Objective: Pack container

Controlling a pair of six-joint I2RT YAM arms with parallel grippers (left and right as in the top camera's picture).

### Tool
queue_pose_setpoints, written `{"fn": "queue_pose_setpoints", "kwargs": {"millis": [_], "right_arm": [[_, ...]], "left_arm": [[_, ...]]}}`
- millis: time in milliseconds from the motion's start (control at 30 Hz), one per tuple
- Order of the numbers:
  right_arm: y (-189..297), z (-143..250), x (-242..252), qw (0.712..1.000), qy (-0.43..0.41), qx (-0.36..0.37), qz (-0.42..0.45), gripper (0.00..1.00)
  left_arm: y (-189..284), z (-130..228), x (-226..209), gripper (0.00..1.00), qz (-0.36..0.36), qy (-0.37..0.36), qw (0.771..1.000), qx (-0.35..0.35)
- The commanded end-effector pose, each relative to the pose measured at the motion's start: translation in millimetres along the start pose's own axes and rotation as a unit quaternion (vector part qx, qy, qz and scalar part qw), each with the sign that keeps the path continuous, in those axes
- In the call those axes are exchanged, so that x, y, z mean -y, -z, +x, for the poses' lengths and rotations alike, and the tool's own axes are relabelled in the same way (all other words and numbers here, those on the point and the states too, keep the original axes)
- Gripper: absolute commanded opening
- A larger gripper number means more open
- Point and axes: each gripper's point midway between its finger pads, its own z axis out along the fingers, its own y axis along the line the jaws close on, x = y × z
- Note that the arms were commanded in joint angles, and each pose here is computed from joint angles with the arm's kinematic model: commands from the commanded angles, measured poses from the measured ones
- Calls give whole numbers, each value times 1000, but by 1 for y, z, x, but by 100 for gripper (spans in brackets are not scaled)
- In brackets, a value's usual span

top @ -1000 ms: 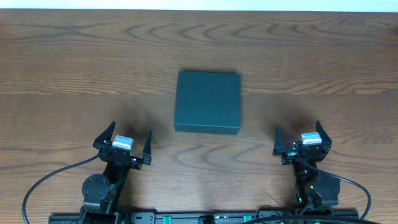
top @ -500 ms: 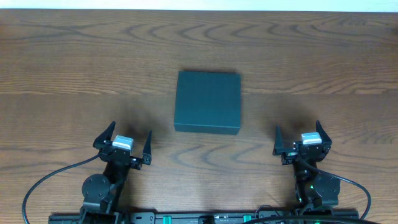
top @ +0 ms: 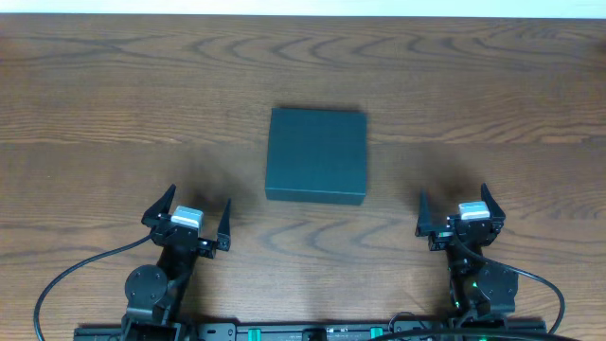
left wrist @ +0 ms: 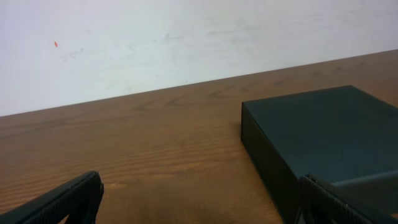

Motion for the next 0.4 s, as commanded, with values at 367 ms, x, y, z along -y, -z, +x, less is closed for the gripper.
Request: {"fn": "queue_pose_setpoints", "kwargs": {"millis": [367], "right_arm": [[0, 1, 2, 1000, -7, 0, 5, 99]], "left_arm": [[0, 14, 8, 98, 21, 7, 1000, -21]]}}
